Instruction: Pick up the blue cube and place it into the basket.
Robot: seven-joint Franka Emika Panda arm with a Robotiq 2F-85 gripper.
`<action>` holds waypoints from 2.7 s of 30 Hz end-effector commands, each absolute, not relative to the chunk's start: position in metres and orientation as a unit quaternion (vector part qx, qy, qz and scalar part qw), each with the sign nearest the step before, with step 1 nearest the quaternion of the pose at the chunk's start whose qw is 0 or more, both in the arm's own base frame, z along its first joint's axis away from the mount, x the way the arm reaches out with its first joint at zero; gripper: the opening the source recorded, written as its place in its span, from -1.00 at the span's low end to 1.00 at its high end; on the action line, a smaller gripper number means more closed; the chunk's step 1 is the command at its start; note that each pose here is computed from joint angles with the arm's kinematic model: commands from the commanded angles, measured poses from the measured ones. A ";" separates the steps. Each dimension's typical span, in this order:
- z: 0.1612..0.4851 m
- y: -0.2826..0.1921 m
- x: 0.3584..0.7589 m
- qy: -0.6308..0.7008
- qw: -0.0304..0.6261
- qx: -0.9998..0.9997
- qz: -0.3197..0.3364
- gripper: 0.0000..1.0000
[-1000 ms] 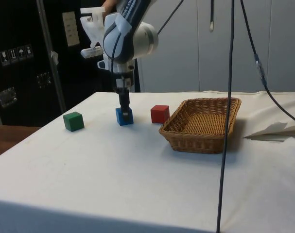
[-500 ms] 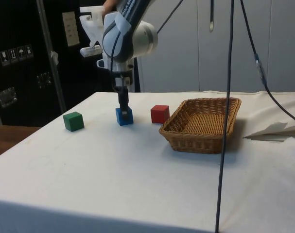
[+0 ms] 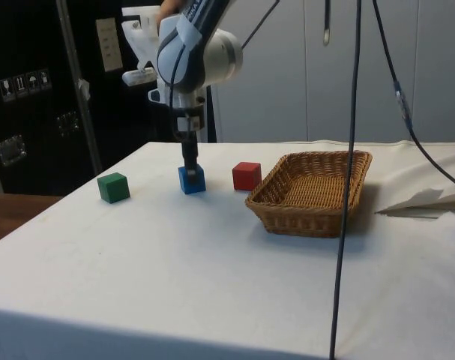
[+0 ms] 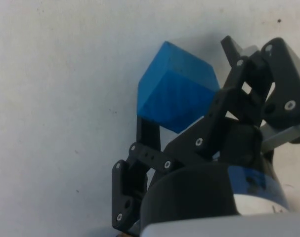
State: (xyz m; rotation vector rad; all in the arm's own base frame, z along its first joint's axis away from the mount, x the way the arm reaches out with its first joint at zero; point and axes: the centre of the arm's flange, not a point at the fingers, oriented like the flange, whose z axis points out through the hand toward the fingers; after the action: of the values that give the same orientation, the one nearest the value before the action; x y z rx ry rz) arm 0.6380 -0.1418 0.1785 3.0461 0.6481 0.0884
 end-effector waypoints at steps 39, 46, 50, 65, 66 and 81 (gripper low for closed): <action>0.216 -0.142 0.628 0.202 0.004 0.979 0.033 -0.98; 0.231 -0.143 0.616 0.192 -0.001 0.981 0.035 -0.98; 0.240 -0.143 0.608 0.186 -0.005 0.982 0.035 -0.98; 0.263 -0.143 0.578 0.164 -0.013 0.986 0.038 -0.98; 0.264 -0.143 0.576 0.162 -0.014 0.986 0.038 -0.98; 0.281 -0.144 0.542 0.145 -0.023 0.988 0.039 -0.98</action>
State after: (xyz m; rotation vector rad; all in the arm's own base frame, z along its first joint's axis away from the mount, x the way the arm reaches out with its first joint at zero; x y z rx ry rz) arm 0.5446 -0.1439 0.2784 3.1528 0.4700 0.1208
